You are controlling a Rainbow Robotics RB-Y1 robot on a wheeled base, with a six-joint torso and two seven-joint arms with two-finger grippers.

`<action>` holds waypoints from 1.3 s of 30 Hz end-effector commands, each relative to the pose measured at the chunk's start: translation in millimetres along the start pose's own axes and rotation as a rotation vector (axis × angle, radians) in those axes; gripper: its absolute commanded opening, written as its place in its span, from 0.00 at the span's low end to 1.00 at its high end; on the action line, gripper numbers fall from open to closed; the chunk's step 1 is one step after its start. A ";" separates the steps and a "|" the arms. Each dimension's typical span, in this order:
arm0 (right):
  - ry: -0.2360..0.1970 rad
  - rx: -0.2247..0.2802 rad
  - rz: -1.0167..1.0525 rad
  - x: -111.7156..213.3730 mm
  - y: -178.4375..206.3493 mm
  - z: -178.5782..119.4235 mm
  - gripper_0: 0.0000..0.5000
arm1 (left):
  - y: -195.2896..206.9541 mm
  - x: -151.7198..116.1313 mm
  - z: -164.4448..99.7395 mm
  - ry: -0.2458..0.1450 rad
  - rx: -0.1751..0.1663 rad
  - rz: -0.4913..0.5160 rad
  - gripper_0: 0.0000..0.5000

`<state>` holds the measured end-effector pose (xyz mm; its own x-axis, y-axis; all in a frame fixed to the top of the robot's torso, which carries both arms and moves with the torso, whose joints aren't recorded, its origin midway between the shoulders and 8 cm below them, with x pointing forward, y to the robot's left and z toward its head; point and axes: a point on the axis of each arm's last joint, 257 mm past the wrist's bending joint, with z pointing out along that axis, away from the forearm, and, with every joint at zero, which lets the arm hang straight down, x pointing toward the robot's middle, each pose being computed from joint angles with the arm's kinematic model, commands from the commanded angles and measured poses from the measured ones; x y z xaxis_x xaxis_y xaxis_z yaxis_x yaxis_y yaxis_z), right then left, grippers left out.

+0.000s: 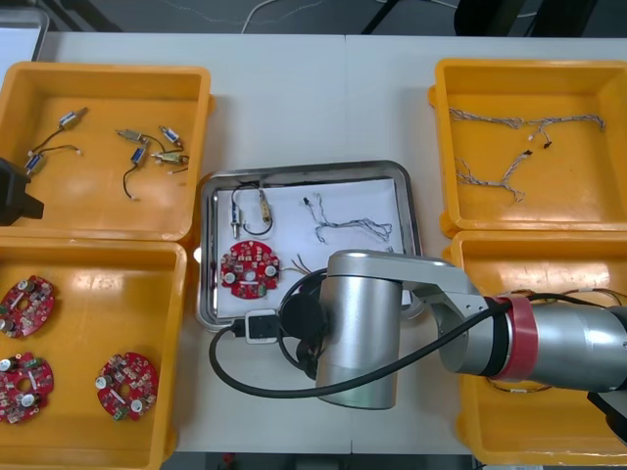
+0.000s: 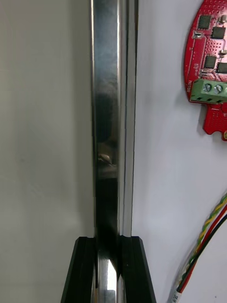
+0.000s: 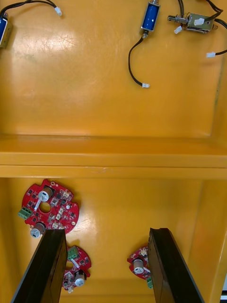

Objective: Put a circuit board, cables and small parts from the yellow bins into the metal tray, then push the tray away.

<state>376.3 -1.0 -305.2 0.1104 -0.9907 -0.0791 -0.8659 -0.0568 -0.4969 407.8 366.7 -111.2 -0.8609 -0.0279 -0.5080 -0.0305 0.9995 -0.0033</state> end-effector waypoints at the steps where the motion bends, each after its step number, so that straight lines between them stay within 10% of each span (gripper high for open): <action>1: 0.008 0.014 0.073 6.0 -13.9 -6.5 0.00 | 3.8 3.6 -2.0 -0.002 -0.030 -0.064 1.00; 39: 0.066 0.187 0.020 12.1 -137.8 -19.9 0.00 | 3.8 3.6 -2.0 -0.002 -0.030 -0.064 1.00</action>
<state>468.3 -21.2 -249.9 -0.0121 -0.9984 -0.0550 -0.7974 0.0429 -0.6019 407.8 366.7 -111.1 -0.8608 -0.0279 -0.5081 -0.0304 0.9995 -0.0033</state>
